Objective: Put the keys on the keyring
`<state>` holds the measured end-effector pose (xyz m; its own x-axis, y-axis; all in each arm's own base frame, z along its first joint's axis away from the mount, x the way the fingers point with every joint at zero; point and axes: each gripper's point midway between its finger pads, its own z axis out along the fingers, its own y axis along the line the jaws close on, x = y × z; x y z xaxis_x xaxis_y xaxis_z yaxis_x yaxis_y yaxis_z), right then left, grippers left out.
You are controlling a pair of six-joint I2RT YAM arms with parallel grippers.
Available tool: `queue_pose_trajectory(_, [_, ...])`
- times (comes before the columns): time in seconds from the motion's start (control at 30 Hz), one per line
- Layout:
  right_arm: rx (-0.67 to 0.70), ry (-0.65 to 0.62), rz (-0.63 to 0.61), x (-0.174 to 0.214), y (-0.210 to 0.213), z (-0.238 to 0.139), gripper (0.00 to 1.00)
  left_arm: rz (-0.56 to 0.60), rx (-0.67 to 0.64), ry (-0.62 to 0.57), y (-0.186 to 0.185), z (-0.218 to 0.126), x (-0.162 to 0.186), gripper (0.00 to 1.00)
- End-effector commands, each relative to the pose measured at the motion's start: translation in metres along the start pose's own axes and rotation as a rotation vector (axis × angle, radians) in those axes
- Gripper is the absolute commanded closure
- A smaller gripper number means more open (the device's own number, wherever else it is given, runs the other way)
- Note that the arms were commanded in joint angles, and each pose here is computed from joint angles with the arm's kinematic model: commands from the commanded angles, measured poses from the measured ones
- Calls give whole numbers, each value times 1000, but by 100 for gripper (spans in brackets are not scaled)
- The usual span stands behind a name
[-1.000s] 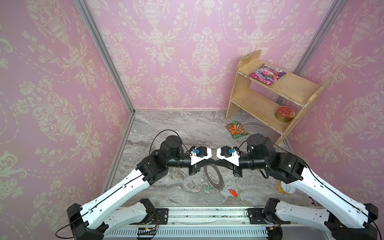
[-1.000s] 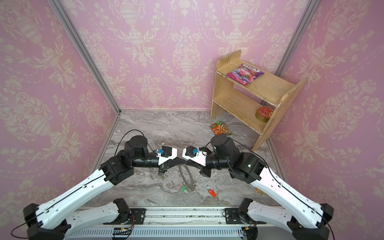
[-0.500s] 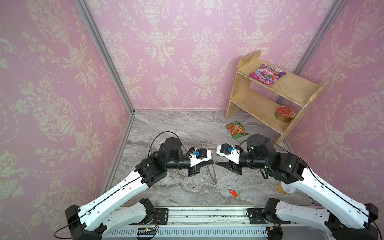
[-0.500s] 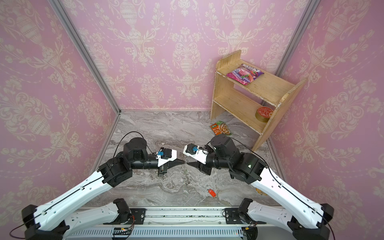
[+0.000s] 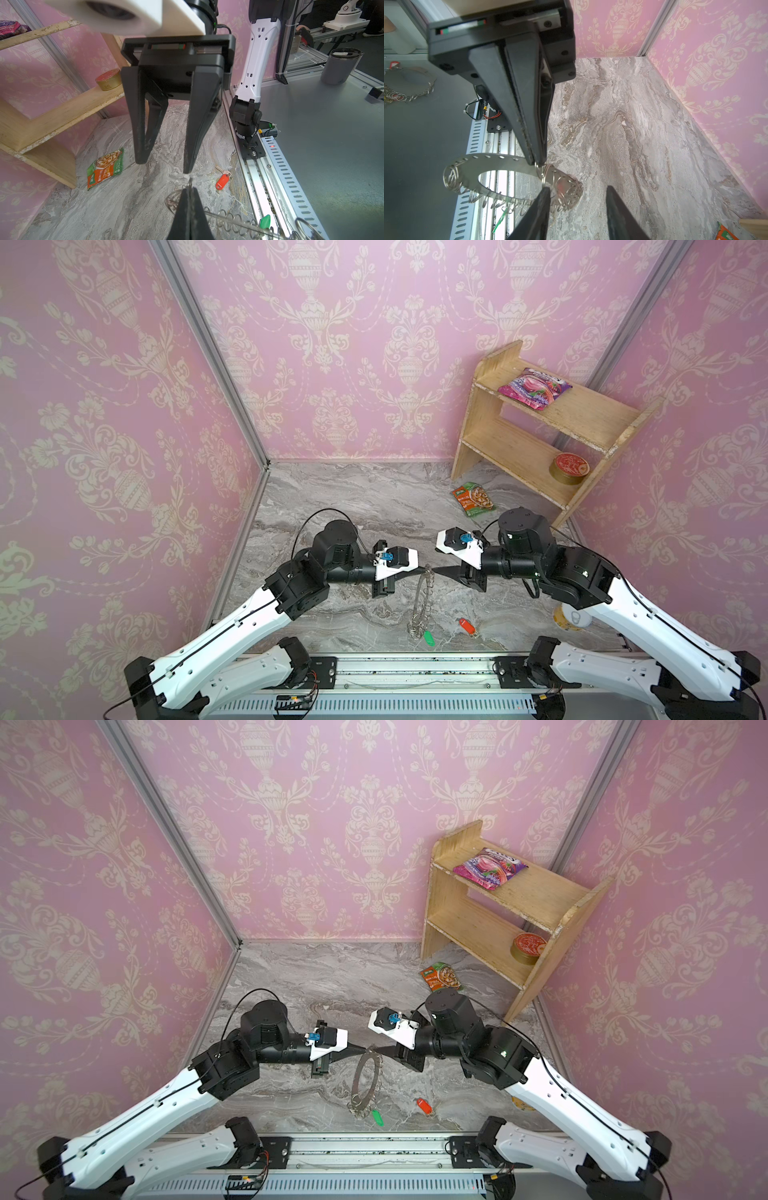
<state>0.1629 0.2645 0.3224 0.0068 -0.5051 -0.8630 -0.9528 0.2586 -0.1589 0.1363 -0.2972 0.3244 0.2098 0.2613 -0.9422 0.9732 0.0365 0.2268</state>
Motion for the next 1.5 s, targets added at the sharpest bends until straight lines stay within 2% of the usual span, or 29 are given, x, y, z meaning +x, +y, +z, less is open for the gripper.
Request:
queue_pose_trajectory(0.0, [-61, -31, -15, -2, 16, -12, 54, 52, 21, -43, -7, -4, -11, 100])
queue_pose_trajectory(0.1, [-94, -14, 14, 11, 22, -3, 54, 52, 34, -55, -8, -4, -14, 100])
queue_pose_trajectory(0.23, [-63, -3, 31, 16, 14, 9, 58, 54, 54, -70, -10, -3, -19, 100])
queue_pose_trajectory(0.47, [-20, -66, -2, 3, 6, 9, 64, 39, 90, -63, -13, 1, -18, 100])
queue_pose_trajectory(0.67, [-86, -80, -22, 1, 19, 8, 67, 38, 99, -72, -14, 0, -21, 100])
queue_pose_trajectory(0.87, [-122, -42, -18, 7, 25, 14, 76, 34, 115, -92, -17, -2, -27, 100])
queue_pose_trajectory(0.97, [-127, -37, -14, 5, 24, 16, 89, 26, 127, -98, -18, -2, -29, 100])
queue_pose_trajectory(1.1, [-86, -47, -3, 1, 18, 13, 99, 26, 130, -85, -20, -4, -27, 100])
queue_pose_trajectory(1.3, [-83, -79, 43, -8, 18, 4, 100, 42, 114, -41, -22, -6, -14, 100])
queue_pose_trajectory(1.47, [-51, -106, 131, -15, 6, -2, 100, 45, 120, -42, -26, -9, -11, 100])
